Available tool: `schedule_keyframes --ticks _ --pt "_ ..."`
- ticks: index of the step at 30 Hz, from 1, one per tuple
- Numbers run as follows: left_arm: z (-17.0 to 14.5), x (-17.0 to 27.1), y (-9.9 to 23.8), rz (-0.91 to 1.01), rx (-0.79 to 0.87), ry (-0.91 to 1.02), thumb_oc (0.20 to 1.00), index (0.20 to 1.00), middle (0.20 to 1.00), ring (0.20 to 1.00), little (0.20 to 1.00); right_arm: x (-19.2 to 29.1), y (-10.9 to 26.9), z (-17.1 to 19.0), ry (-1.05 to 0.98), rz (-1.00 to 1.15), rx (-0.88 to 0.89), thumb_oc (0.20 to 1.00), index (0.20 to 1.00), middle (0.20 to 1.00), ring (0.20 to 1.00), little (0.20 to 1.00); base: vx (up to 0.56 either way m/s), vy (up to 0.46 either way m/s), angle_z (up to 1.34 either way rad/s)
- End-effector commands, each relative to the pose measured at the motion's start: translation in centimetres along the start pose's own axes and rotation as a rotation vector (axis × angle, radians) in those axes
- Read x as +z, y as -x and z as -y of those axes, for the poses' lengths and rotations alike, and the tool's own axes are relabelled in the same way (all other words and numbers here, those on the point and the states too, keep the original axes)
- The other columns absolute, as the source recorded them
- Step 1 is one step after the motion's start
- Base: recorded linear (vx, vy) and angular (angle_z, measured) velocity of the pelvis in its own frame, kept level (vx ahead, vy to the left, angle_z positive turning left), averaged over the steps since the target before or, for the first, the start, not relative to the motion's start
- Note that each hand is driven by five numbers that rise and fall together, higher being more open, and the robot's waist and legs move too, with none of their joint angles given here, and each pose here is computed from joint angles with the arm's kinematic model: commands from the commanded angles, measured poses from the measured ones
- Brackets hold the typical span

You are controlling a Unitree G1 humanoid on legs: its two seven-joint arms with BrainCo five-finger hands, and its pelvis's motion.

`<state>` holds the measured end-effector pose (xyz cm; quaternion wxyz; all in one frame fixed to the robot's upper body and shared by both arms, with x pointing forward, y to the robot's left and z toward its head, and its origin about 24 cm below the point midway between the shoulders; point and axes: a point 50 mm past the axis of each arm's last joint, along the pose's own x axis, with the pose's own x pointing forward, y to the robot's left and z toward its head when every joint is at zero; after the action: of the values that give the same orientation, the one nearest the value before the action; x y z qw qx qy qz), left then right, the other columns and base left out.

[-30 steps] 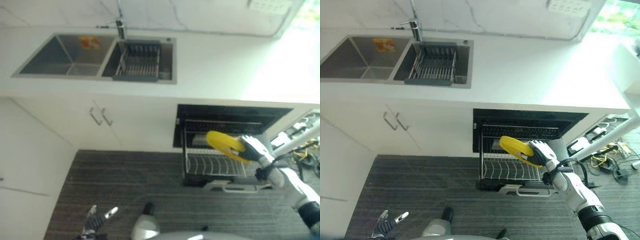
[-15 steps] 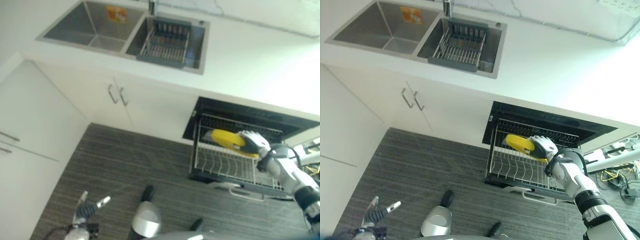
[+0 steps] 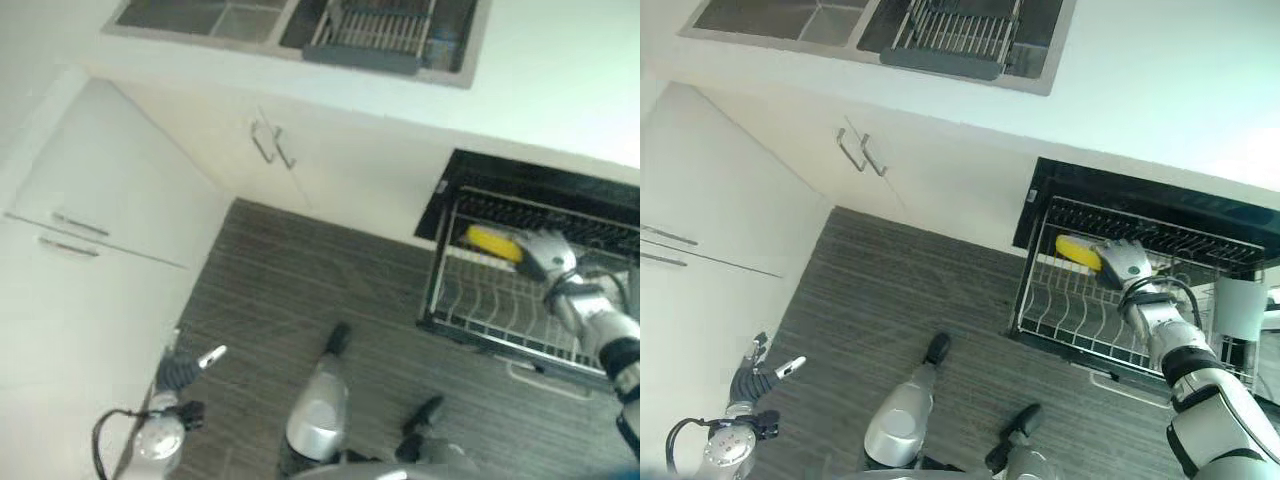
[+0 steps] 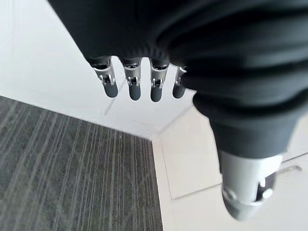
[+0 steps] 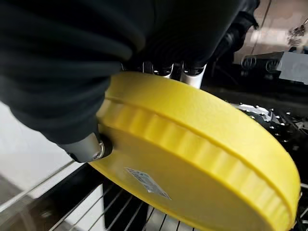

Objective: Place the dishes in the dishwasher.

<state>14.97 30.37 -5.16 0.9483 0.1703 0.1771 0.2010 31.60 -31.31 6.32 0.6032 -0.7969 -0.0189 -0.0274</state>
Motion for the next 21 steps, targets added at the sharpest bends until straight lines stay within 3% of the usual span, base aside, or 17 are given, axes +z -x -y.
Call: schedule_keyframes --ticks 1,5,9,11,15,16,17,21 --pt "-0.1 1.8 -1.0 0.096 0.009 0.044 1.000 1.000 1.000 1.000 1.000 -1.6 -1.0 2.3 0.070 -0.028 -0.091 0.200 0.200 0.200 0.200 0.200 -0.16 -0.019 0.05" --pt "0.5 1.4 -0.8 0.069 -0.031 0.072 1.000 1.000 1.000 1.000 1.000 -1.7 -1.5 2.8 0.069 -0.024 -0.078 0.200 0.200 0.200 0.200 0.200 -0.12 0.018 -0.01" --pt "1.6 1.2 -0.7 0.053 -0.067 0.099 1.000 1.000 1.000 1.000 1.000 -1.2 -1.2 0.7 0.021 -0.128 0.048 0.200 0.200 0.200 0.200 0.200 -0.04 0.035 0.00" --pt "2.2 1.2 -0.5 0.055 -0.090 0.115 1.000 1.000 1.000 1.000 1.000 -0.8 -0.9 0.4 0.078 -0.142 -0.049 0.200 0.200 0.200 0.200 0.200 -0.03 0.041 0.02" --pt "3.1 1.0 -0.4 0.051 -0.117 0.130 1.000 1.000 1.000 1.000 1.000 1.9 -1.1 -0.9 0.007 -0.025 0.041 0.200 0.200 0.200 0.200 0.200 -0.05 0.044 0.01" --pt "3.1 1.0 -0.5 0.050 -0.117 0.132 1.000 1.000 1.000 1.000 1.000 2.1 -1.2 -1.0 0.008 -0.012 0.075 0.413 0.413 0.413 0.413 0.413 -0.04 0.004 -0.02" --pt "3.0 1.0 -0.5 0.049 -0.119 0.131 1.000 1.000 1.000 1.000 1.000 2.3 -1.2 -1.3 0.003 -0.006 0.133 1.000 1.000 1.000 1.000 1.000 -0.03 -0.007 -0.02" --pt "3.0 1.4 -0.8 0.071 -0.138 0.082 1.000 1.000 1.000 1.000 1.000 2.8 -0.8 -2.1 -0.014 0.008 0.197 1.000 1.000 1.000 1.000 1.000 -0.01 -0.025 0.00"
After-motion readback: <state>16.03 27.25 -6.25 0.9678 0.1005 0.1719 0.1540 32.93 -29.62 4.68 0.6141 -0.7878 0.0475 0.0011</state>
